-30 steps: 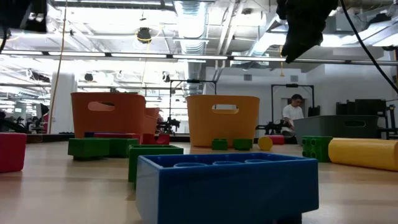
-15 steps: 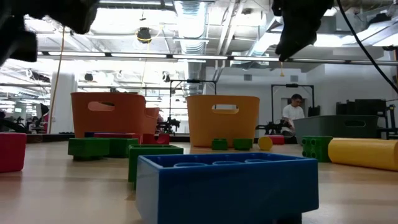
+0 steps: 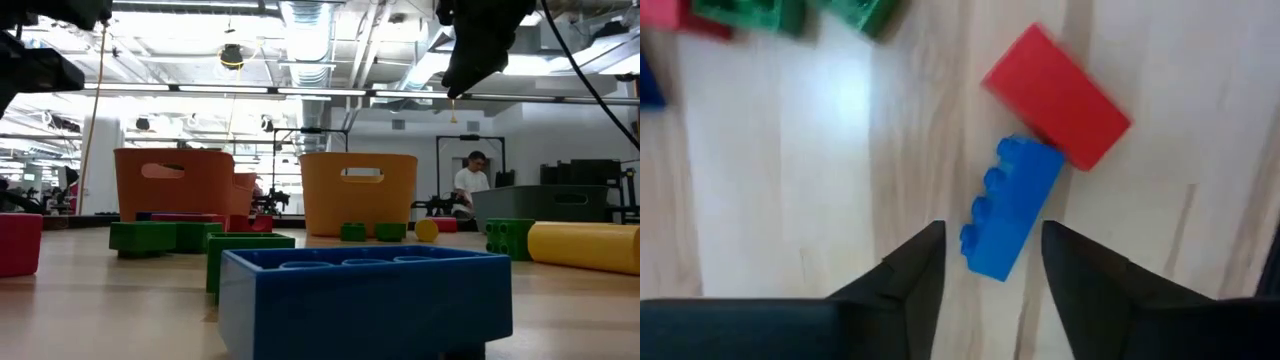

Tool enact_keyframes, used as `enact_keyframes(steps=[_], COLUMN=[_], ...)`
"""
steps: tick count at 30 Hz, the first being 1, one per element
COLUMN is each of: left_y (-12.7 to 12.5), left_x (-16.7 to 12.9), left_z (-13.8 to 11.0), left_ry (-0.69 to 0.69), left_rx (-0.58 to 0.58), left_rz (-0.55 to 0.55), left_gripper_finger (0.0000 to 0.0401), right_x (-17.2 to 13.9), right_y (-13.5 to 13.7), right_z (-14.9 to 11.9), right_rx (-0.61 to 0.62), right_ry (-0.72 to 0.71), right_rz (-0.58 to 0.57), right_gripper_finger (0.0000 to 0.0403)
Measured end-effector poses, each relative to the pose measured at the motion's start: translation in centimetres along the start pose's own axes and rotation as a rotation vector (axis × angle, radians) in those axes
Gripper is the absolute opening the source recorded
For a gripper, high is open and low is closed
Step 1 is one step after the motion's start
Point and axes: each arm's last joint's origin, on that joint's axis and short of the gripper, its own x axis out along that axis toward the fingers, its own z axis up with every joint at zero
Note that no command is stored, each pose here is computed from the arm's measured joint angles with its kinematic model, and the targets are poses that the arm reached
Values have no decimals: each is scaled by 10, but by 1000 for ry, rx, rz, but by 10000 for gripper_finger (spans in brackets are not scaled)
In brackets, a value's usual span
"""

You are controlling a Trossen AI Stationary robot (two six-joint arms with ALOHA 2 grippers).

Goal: Sort blocks
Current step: Put the blue game piece into the yellow bin

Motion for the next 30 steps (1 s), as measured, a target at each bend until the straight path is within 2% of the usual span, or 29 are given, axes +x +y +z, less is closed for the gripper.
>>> enact_keyframes(steps=[5, 9, 30], left_y=[-1, -2, 7], left_x=[0, 1, 39], left_z=[0, 0, -22], left_ry=[9, 5, 1], left_rx=[19, 48, 78], left_rz=[-23, -32, -69], left_gripper_finger=[234, 260, 258], right_x=[0, 0, 0], right_y=[0, 0, 0], right_z=[0, 0, 0], right_rx=[-1, -15, -19], right_ry=[0, -2, -2], right_rz=[0, 1, 2], right_gripper_finger=[226, 226, 226])
